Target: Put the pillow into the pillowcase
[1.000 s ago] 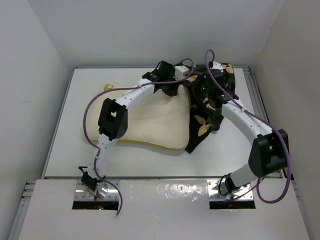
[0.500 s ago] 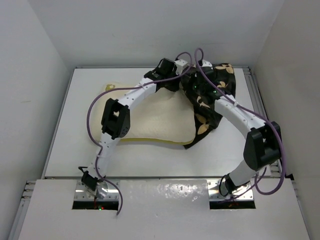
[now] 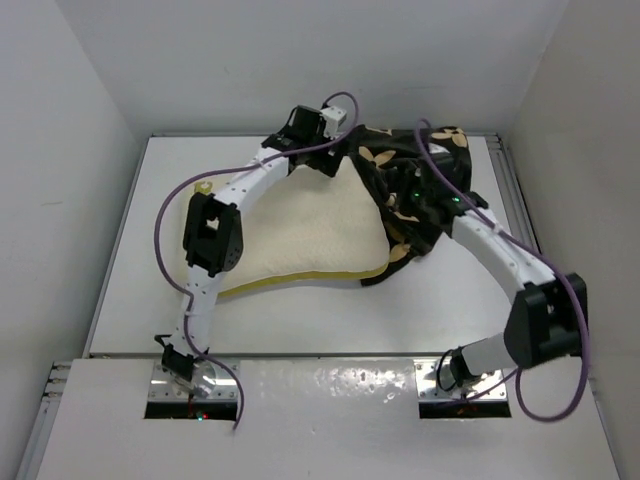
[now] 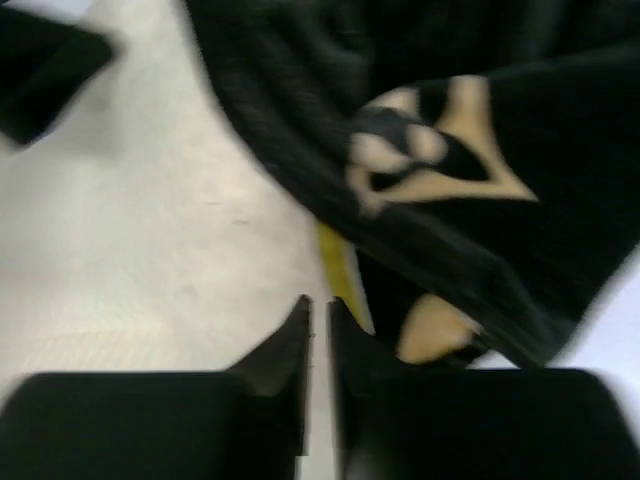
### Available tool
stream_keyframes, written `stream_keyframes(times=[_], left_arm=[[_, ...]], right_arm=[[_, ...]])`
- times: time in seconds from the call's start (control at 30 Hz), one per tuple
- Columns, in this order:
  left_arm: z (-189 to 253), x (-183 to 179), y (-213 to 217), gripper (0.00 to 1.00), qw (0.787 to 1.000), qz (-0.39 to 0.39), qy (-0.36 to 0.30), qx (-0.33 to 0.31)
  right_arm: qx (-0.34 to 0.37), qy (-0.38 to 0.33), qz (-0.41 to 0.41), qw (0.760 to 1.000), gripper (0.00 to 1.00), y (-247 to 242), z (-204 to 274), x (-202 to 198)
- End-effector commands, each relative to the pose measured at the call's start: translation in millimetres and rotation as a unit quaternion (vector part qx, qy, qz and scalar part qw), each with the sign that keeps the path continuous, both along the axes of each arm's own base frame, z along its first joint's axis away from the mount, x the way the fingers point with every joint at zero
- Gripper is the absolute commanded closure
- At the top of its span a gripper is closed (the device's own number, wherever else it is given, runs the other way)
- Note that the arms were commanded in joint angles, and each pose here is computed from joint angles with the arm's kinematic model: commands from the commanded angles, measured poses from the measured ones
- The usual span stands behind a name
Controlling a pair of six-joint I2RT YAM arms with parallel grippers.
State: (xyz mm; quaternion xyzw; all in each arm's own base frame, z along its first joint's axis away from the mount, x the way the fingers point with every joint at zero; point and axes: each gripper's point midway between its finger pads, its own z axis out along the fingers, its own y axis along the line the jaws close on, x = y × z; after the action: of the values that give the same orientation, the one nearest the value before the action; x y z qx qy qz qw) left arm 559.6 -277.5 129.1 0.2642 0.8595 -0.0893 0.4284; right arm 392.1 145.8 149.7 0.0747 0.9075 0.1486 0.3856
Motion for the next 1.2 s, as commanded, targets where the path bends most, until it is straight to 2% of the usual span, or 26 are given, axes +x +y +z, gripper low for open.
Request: stream_keyframes(times=[0.0,0.03,0.07,0.1,0.17,0.2,0.27,0.3,0.33,0.37,0.4,0.43,0.47,0.53,0.57,0.6,0.63,0.67,0.77,0.87,0.9,0.93,0.97,1.07,1.1,1.17], left_arm=[[104,-10,9,0.06,0.992,-0.082,-0.095,0.023],[108,-12,12,0.29,0.987,-0.114,-0.105,0.047],[113,-18,13,0.99,0.983,-0.137,-0.107,0.057],[114,-36,15,1.0,0.981,-0.163,-0.089,0.062],[111,-62,9,1.0,0.958,-0.252,-0.085,0.105],[101,-94,13,1.0,0.931,-0.33,-0.061,0.144],[79,-154,20,0.78,0.886,-0.423,0.01,0.188],[60,-174,27,0.66,0.85,-0.478,0.03,0.22],[49,-196,29,0.48,0.83,-0.504,0.056,0.232],[47,-211,40,0.41,0.818,-0.512,0.071,0.253],[22,-231,51,0.23,0.802,-0.525,0.106,0.264],[15,-242,50,0.07,0.793,-0.533,0.109,0.274],[19,-241,51,0.0,0.794,-0.528,0.077,0.291],[-8,-266,47,0.0,0.773,-0.545,0.078,0.315],[0,-253,35,0.0,0.791,-0.515,0.026,0.33],[-5,-258,21,0.0,0.79,-0.513,0.006,0.335],[-21,-264,21,0.0,0.791,-0.506,0.008,0.344],[-20,-247,11,0.0,0.812,-0.463,-0.026,0.353],[-44,-229,4,0.0,0.83,-0.412,-0.051,0.373],[-58,-218,4,0.0,0.843,-0.375,-0.066,0.381],[-62,-218,4,0.02,0.846,-0.371,-0.065,0.378],[-64,-218,3,0.04,0.848,-0.37,-0.065,0.374],[-68,-220,2,0.18,0.851,-0.371,-0.06,0.366],[-72,-227,-6,0.51,0.859,-0.38,-0.051,0.339],[-72,-228,-10,0.73,0.861,-0.383,-0.05,0.33],[-66,-228,-20,1.0,0.87,-0.375,-0.053,0.315]], right_arm=[[0.018,-0.035,-0.071,0.997,1.0,-45,16,-9],[0.016,-0.022,-0.084,0.996,1.0,-57,3,-18],[0.014,-0.012,-0.089,0.996,1.0,-61,-6,-24],[0.006,0.007,-0.102,0.995,1.0,-68,-20,-32],[0.006,0.04,-0.128,0.991,0.6,-79,-39,-43],[-0.002,0.057,-0.142,0.988,0.37,-86,-52,-50],[-0.012,0.084,-0.154,0.984,0.11,-94,-71,-56],[-0.016,0.09,-0.16,0.983,0.1,-97,-75,-56],[-0.021,0.097,-0.162,0.982,0.11,-99,-81,-57],[-0.029,0.108,-0.164,0.98,0.21,-101,-89,-57],[-0.038,0.112,-0.176,0.977,0.27,-106,-93,-56],[-0.047,0.125,-0.181,0.974,0.32,-108,-101,-58],[-0.053,0.126,-0.191,0.972,0.38,-112,-103,-57],[-0.064,0.126,-0.208,0.968,0.38,-119,-108,-56],[-0.065,0.128,-0.21,0.967,0.38,-120,-113,-57],[-0.066,0.129,-0.21,0.967,0.38,-119,-115,-57],[-0.065,0.13,-0.208,0.967,0.39,-119,-119,-57],[-0.067,0.136,-0.204,0.967,0.4,-118,-125,-59],[-0.07,0.138,-0.198,0.968,0.46,-117,-134,-56],[-0.078,0.14,-0.206,0.965,0.67,-120,-143,-50],[-0.081,0.142,-0.204,0.965,0.74,-121,-145,-49],[-0.083,0.139,-0.206,0.965,0.9,-121,-143,-46],[-0.084,0.135,-0.208,0.965,0.97,-123,-141,-44],[-0.084,0.114,-0.201,0.969,1.0,-123,-130,-42],[-0.088,0.108,-0.192,0.971,1.0,-122,-125,-43],[-0.101,0.081,-0.162,0.978,1.0,-113,-105,-46]])
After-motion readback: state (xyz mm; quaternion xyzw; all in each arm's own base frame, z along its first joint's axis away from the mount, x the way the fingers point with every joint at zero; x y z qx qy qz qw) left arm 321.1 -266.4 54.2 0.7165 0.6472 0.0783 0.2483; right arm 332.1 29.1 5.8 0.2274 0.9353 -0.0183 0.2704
